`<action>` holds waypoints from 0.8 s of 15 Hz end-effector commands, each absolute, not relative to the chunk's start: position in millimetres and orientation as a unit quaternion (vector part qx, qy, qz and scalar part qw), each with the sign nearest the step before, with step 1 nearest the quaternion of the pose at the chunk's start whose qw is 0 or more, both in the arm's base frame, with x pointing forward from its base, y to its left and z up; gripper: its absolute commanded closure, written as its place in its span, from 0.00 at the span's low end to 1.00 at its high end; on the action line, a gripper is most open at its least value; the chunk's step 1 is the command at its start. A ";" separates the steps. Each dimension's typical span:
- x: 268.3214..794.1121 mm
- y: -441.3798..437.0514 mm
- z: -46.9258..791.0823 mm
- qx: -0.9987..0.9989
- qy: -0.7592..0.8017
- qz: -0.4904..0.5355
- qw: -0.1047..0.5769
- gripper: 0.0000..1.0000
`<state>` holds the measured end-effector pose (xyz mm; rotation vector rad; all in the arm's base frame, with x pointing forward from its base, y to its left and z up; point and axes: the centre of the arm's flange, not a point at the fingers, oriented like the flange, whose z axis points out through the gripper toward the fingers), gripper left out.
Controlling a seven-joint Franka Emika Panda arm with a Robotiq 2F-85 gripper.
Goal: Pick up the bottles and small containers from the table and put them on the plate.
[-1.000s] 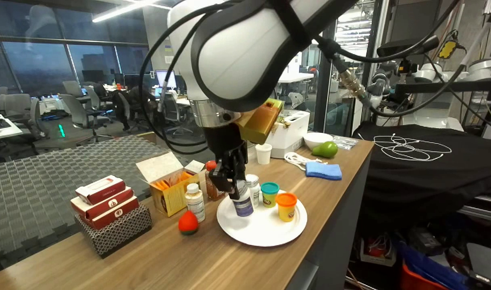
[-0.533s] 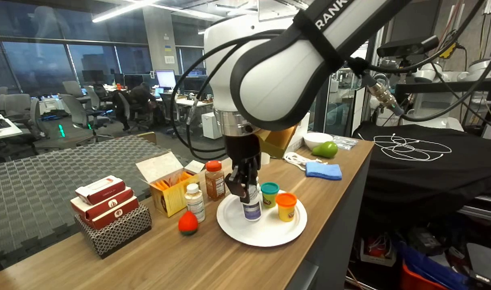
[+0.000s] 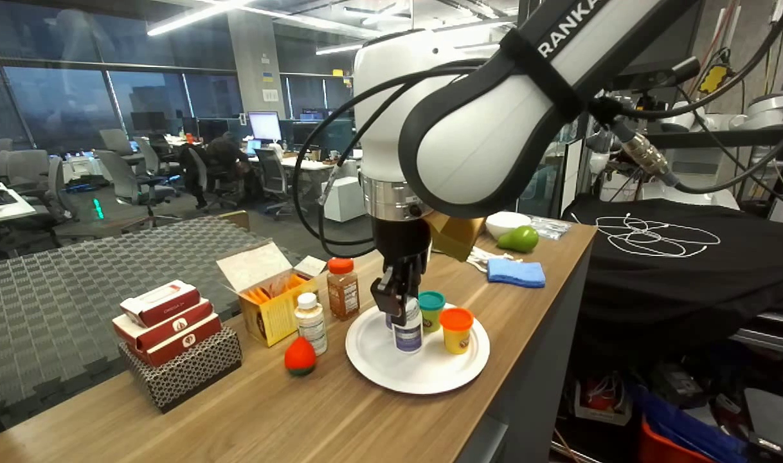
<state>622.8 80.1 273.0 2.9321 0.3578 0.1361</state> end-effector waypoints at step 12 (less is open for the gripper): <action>593.3 44.7 279.8 0.991 0.067 0.074 0.093 0.76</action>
